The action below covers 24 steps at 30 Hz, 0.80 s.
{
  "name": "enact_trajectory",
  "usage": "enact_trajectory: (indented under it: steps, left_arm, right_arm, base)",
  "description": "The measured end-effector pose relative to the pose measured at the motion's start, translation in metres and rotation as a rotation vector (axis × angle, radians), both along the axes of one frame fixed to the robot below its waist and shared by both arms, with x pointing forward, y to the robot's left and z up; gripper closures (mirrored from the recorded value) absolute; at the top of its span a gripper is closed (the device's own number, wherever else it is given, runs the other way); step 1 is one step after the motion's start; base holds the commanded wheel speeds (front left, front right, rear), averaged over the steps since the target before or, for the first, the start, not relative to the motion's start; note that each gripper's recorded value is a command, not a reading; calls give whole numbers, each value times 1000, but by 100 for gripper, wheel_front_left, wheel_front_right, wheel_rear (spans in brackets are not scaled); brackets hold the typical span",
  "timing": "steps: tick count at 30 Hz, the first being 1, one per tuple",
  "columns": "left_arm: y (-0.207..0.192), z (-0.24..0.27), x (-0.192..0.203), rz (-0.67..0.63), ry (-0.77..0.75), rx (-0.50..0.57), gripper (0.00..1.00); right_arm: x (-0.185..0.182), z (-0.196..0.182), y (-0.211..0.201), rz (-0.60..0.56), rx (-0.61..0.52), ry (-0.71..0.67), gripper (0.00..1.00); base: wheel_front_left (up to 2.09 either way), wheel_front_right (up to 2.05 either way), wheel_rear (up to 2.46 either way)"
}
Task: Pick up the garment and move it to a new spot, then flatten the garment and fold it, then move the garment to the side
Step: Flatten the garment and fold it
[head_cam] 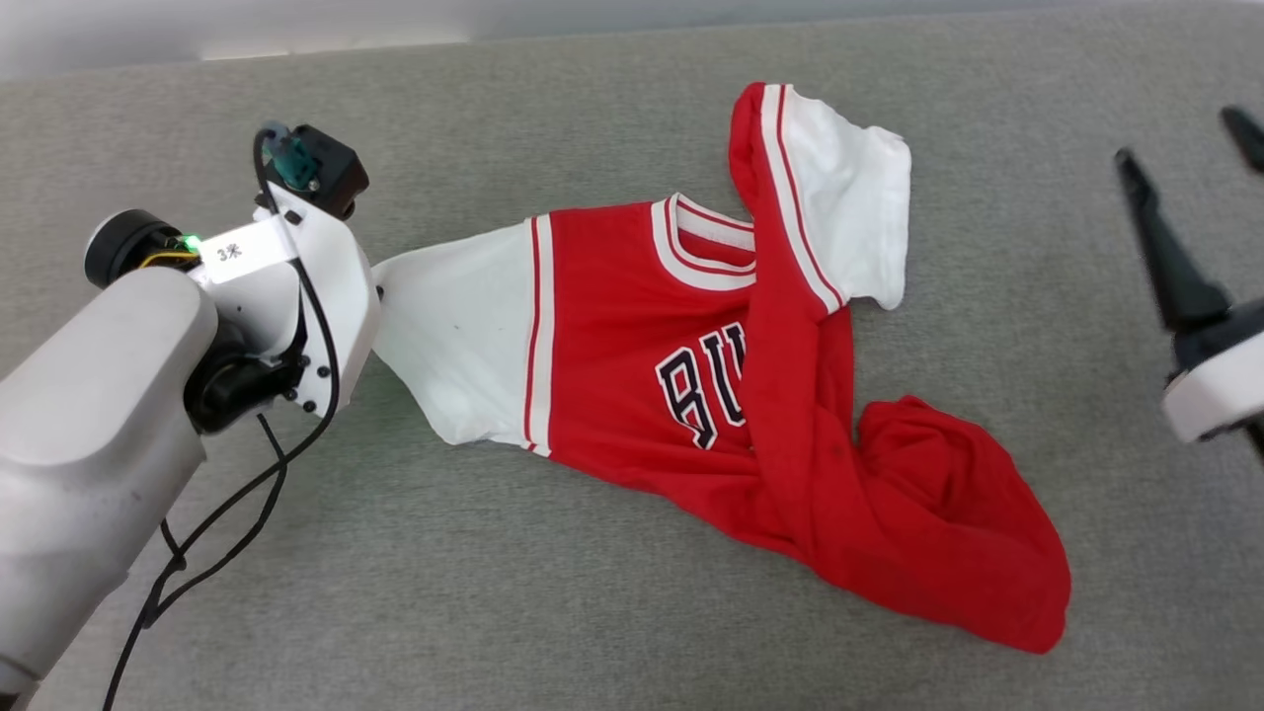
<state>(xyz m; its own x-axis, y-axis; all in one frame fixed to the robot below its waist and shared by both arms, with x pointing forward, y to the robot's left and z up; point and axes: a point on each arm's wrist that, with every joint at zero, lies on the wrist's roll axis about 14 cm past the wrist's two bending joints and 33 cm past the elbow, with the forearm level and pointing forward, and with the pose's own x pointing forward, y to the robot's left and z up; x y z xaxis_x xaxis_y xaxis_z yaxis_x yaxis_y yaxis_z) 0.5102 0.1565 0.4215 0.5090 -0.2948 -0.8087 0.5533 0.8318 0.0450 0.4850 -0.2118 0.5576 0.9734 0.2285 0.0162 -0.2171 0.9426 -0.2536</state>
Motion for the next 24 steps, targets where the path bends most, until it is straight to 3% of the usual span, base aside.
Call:
enact_trajectory:
  steps: [4, 10, 16, 24]
  left_arm:
    - [11, 19, -7, 3, -84, -32, 100]
    - [23, 32, -19, 17, -134, -56, 100]
    - [24, 29, -22, 22, -153, -68, 100]
    - [22, 23, -10, 9, -188, -75, 100]
  right_arm:
    - [23, 20, 1, 17, -66, 25, 0]
    - [58, 4, 23, 76, -149, 273, 0]
    - [74, -54, 34, 89, -268, 667, 0]
    - [101, -96, 37, 62, -316, 948, 0]
  base:
    - [0, 0, 0]
    - [0, 0, 0]
    - [0, 0, 0]
    - [0, 0, 0]
